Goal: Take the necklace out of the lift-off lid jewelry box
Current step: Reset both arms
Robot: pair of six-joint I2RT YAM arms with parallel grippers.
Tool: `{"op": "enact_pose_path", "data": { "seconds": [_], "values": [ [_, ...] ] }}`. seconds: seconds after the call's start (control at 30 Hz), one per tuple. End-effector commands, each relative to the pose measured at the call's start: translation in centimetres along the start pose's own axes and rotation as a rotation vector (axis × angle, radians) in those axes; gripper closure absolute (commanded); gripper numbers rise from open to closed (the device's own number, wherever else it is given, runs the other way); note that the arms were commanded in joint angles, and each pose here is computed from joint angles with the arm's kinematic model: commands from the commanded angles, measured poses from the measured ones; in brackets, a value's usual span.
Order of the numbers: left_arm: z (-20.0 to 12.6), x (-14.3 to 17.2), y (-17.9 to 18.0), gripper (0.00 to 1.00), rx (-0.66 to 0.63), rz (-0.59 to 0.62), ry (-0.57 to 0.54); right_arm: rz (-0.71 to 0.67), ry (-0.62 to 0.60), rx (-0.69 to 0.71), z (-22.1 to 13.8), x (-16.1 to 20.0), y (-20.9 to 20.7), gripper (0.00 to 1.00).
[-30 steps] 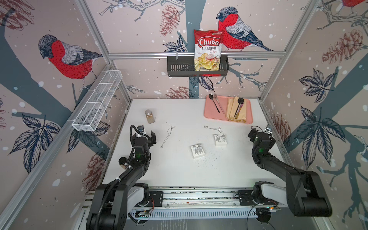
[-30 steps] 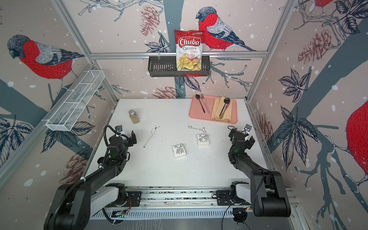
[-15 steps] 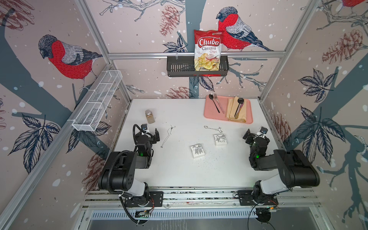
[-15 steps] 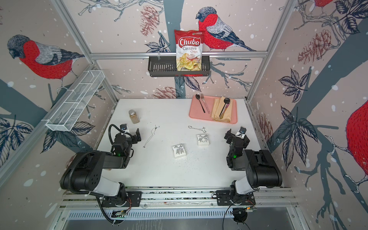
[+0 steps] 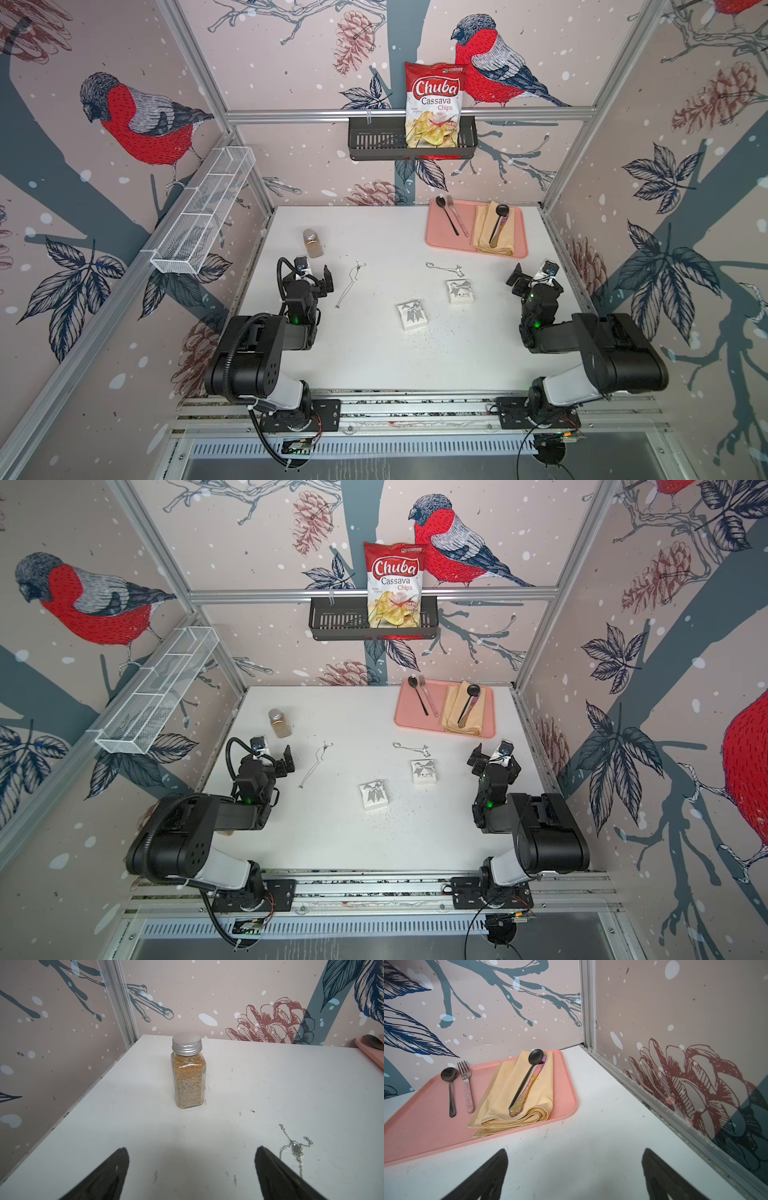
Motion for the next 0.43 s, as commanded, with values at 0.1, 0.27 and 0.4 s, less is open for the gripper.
{"op": "enact_pose_path", "data": {
  "seconds": [0.1,0.27,0.4],
  "values": [
    [0.05,-0.64,-0.26,0.02,0.017,-0.008,-0.033,0.0,-0.032,0.007,0.04,-0.65,-0.07,0.0],
    [0.05,-0.64,-0.25,0.02,0.017,-0.008,-0.033,-0.003,-0.021,0.003,0.31,-0.55,0.06,0.0],
    [0.05,-0.63,-0.26,0.02,0.017,-0.008,-0.032,0.0,-0.029,0.003,0.1,-0.62,-0.06,0.0]
  ]
}}
Point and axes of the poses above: each gripper's point midway between its finger pads, its own z axis out along the fingers, its own y axis along the line the jaws close on, x = y × z, the point moved 8 cm from there along -z, back along the fingers, and after that the axes turned 14 degrees about -z, right-handed, at the moved point
